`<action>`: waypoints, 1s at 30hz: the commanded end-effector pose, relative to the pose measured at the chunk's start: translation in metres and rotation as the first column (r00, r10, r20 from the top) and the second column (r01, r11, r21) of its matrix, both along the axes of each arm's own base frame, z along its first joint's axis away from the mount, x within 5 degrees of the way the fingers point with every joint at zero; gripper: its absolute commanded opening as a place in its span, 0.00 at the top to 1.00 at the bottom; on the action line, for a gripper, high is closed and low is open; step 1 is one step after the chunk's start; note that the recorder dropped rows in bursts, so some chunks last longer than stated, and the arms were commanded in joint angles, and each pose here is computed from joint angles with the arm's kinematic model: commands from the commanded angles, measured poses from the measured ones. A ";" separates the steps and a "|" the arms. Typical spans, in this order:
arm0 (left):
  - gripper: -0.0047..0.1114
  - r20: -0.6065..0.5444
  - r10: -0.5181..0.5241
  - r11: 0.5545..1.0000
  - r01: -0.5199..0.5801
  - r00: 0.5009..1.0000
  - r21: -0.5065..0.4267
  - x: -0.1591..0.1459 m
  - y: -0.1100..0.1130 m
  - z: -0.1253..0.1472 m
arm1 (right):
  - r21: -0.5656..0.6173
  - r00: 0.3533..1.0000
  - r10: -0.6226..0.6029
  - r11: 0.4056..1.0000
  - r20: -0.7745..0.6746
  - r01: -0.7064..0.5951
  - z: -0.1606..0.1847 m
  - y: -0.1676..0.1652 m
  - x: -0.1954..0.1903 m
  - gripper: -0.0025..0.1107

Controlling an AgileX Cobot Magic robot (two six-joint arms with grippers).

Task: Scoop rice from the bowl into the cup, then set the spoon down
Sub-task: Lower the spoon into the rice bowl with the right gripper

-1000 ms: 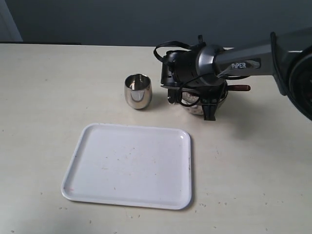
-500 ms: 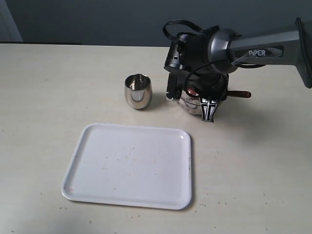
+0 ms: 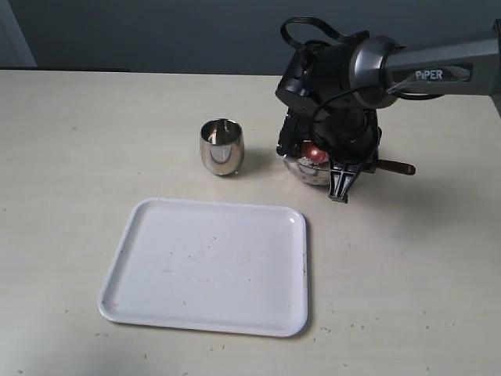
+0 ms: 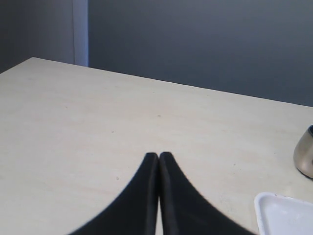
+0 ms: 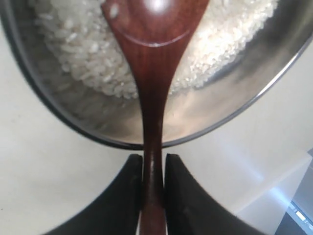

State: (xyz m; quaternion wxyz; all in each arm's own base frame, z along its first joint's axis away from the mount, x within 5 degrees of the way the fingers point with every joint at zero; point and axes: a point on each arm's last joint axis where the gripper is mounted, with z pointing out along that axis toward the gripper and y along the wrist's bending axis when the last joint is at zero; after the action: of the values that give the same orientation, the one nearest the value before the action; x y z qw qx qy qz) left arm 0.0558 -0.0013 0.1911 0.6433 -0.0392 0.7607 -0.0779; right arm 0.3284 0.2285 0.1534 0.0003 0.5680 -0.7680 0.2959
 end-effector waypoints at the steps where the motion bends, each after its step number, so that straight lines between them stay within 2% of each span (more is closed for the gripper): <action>1: 0.96 0.014 -0.001 1.000 0.001 1.000 -0.001 0.000 0.000 0.001 | 0.032 1.000 0.004 0.999 0.025 -0.005 0.011 -0.001 0.002 0.99; 13: 0.96 0.013 -0.001 1.000 0.001 1.000 -0.003 0.000 0.000 0.001 | 0.016 0.999 0.011 1.000 0.036 -0.012 0.012 -0.003 0.004 0.99; 19: 0.96 0.013 -0.001 1.000 0.001 1.000 -0.003 0.000 0.000 0.001 | -0.027 0.986 -0.007 1.000 0.166 0.012 0.019 -0.007 0.012 0.99; 23: 0.96 0.013 -0.001 1.000 0.001 1.000 -0.003 0.000 0.000 0.001 | -0.034 0.977 0.040 0.999 0.210 -0.033 0.021 -0.002 0.014 0.99; 26: 0.96 0.013 -0.001 1.000 0.001 1.000 -0.003 0.000 0.000 0.001 | -0.085 0.964 0.089 0.994 0.249 -0.070 0.022 0.003 0.014 0.99; 30: 0.96 0.013 -0.001 1.000 0.001 1.000 -0.003 0.000 0.000 0.001 | -0.096 0.960 0.100 0.992 0.261 -0.077 0.018 0.009 0.011 0.99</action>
State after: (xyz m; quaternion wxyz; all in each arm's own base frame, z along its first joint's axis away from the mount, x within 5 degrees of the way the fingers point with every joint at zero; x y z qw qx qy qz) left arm 0.0558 -0.0013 0.1911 0.6433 -0.0392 0.7607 -0.0779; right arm 0.3412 0.2328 0.1703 -0.0831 0.5558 -0.7283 0.3921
